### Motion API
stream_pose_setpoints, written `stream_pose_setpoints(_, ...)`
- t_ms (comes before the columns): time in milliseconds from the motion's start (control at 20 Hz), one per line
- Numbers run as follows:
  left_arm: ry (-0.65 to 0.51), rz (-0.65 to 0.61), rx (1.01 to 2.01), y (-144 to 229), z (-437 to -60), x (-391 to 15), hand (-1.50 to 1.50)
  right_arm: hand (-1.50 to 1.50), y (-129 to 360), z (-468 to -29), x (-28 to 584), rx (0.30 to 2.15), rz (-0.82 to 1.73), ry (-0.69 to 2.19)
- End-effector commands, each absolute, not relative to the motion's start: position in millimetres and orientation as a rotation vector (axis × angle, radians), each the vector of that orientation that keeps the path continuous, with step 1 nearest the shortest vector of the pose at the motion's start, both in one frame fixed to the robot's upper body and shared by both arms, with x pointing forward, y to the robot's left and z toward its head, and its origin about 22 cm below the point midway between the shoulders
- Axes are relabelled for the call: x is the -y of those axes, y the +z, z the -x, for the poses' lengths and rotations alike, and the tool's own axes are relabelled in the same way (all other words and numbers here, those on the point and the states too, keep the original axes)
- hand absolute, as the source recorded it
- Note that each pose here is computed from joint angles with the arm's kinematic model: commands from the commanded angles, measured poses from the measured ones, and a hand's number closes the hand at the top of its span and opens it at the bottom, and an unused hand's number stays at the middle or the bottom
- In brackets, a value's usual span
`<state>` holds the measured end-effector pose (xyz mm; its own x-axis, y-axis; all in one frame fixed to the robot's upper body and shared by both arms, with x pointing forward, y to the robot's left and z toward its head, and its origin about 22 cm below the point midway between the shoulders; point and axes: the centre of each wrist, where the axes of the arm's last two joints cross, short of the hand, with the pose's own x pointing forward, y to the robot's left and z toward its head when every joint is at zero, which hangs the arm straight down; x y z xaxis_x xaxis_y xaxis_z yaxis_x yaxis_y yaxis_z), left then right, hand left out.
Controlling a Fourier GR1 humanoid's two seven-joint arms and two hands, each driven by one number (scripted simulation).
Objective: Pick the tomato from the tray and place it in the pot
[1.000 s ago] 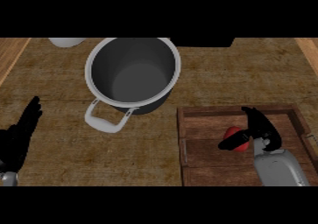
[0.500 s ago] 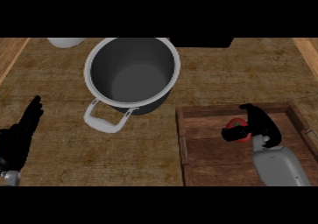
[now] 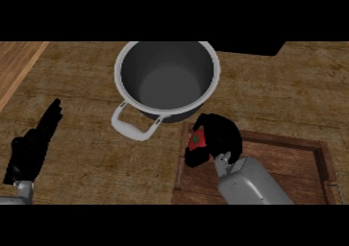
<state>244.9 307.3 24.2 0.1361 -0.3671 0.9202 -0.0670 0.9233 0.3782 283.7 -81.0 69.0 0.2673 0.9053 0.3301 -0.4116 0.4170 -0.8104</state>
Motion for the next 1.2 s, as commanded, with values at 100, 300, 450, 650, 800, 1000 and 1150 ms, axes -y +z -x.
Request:
stream_pose_setpoints(100,-0.278,-0.324,1.45,27,-259,-289,0.0,1.5,100,-260,-8,1.12,0.798,1.326)
stream_pose_setpoints(300,-0.279,-0.336,1.408,20,-257,-293,0.0,1.5,113,-247,-34,1.274,0.955,1.306)
stream_pose_setpoints(450,-0.254,-0.339,1.425,25,-261,-289,0.0,1.5,144,-252,-49,1.404,1.083,1.215)
stream_pose_setpoints(650,-0.25,-0.36,1.417,25,-263,-293,0.0,1.5,177,-254,-63,1.522,1.225,1.06)
stream_pose_setpoints(800,-0.227,-0.354,1.411,25,-265,-300,0.0,1.5,186,-254,-66,1.593,1.142,0.945)
stream_pose_setpoints(1000,-0.23,-0.365,1.411,23,-265,-304,0.0,1.5,208,-269,-71,1.599,1.135,0.836)
stream_pose_setpoints(1150,-0.238,-0.368,1.422,26,-267,-296,0.0,1.5,210,-268,-75,1.666,1.103,0.769)
